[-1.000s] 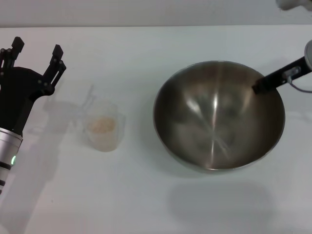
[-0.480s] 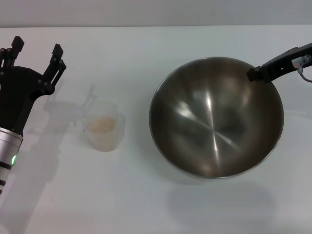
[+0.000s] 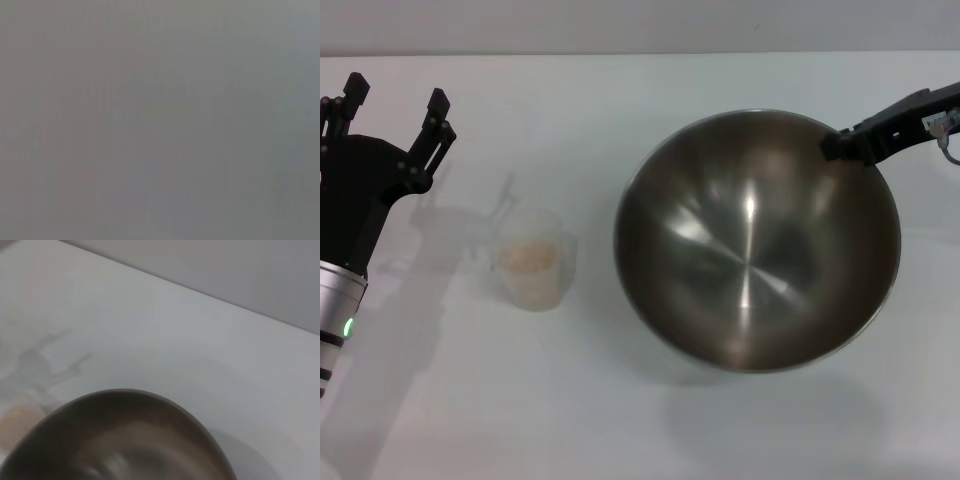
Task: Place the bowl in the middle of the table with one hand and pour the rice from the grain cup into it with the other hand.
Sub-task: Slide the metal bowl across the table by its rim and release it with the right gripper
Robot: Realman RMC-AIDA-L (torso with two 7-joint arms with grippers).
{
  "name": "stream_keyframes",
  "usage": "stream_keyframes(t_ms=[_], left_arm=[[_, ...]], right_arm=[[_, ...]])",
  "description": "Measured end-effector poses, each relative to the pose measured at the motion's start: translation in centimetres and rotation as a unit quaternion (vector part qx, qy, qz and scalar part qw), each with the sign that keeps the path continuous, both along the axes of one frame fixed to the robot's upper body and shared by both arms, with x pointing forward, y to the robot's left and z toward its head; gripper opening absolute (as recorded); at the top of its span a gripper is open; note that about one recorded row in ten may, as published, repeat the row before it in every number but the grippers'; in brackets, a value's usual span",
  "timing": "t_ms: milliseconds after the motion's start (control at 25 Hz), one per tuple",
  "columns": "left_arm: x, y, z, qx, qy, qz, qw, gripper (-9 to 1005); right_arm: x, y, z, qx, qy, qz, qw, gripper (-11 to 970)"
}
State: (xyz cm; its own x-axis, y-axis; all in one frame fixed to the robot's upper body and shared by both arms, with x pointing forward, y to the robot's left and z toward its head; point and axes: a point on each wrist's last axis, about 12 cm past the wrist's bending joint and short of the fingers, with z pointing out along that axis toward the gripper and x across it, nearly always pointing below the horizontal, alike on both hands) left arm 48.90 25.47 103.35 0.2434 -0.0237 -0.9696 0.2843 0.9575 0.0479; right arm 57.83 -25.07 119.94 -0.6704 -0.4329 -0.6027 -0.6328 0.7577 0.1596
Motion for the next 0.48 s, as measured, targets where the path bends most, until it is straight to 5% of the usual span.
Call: stream_keyframes(t_ms=[480], left_arm=[[-0.1, 0.0, 0.0, -0.001, -0.002, 0.001, 1.0, 816]], right_arm=[[-1.7, 1.4, 0.4, 0.046, 0.015, 0.092, 0.995, 35]])
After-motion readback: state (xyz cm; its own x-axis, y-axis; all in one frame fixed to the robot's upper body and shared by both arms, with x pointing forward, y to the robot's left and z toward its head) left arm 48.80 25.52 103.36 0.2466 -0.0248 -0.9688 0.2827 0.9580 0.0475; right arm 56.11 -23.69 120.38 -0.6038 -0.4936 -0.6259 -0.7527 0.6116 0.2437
